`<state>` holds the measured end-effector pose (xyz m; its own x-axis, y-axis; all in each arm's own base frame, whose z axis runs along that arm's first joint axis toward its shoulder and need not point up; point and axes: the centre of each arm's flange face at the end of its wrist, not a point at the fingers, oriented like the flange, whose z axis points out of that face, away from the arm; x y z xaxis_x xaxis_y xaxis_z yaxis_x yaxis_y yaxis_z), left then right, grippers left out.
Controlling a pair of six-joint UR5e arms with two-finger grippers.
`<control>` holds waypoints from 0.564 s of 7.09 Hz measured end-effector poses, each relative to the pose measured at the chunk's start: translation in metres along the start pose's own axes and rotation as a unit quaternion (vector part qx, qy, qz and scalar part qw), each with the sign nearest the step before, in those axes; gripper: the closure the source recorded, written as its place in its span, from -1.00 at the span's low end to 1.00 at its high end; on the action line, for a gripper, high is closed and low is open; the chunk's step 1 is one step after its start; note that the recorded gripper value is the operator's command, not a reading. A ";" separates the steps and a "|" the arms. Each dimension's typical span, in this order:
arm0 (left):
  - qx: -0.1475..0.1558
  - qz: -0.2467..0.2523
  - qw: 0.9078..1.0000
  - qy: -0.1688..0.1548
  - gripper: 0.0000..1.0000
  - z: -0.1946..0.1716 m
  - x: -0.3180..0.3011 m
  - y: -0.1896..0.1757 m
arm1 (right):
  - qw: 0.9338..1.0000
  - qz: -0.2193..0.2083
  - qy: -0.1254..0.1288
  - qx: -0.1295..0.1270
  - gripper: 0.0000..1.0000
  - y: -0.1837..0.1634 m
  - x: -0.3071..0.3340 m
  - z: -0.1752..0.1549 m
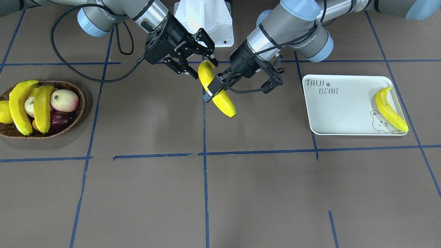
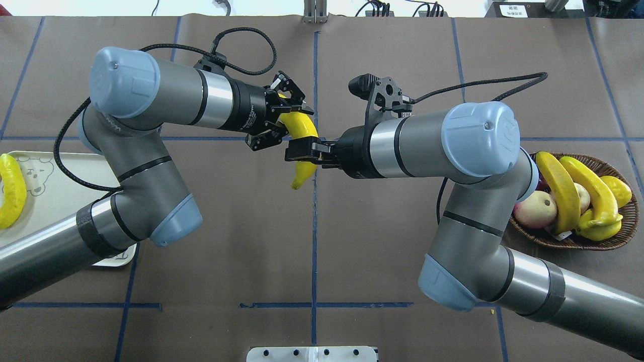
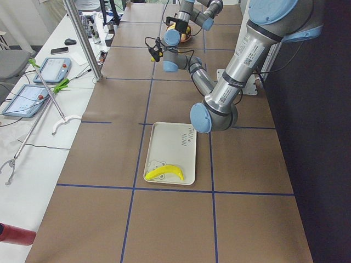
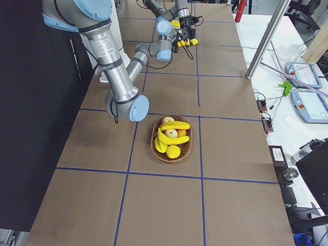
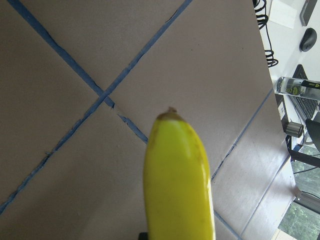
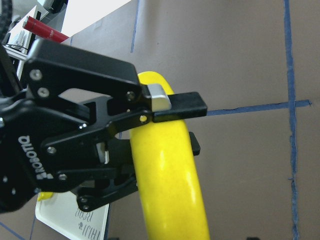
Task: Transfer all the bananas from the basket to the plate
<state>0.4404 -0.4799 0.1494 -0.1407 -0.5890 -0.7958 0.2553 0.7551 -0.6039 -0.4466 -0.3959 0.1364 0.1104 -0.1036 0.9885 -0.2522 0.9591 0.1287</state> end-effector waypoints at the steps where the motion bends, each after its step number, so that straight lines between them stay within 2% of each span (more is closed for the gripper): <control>1: 0.004 -0.002 1.000 -0.005 1.00 0.000 -0.007 -0.006 | 1.000 0.001 0.000 -0.012 -0.99 -0.004 0.002 -0.004; 3: 0.019 -0.006 1.000 -0.022 1.00 -0.001 -0.033 -0.028 | 0.999 0.012 0.011 -0.049 -0.99 -0.027 0.027 -0.029; 4: 0.034 -0.011 0.999 -0.033 1.00 -0.007 -0.050 -0.048 | 0.997 0.025 0.028 -0.062 -0.99 -0.045 0.057 -0.050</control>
<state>0.4289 -0.4845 0.2175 -0.0836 -0.6241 -0.7768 0.3167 0.7225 -0.6146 -0.3808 -0.4313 0.1830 0.1549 -0.0432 0.9870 -0.1380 0.9883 0.0649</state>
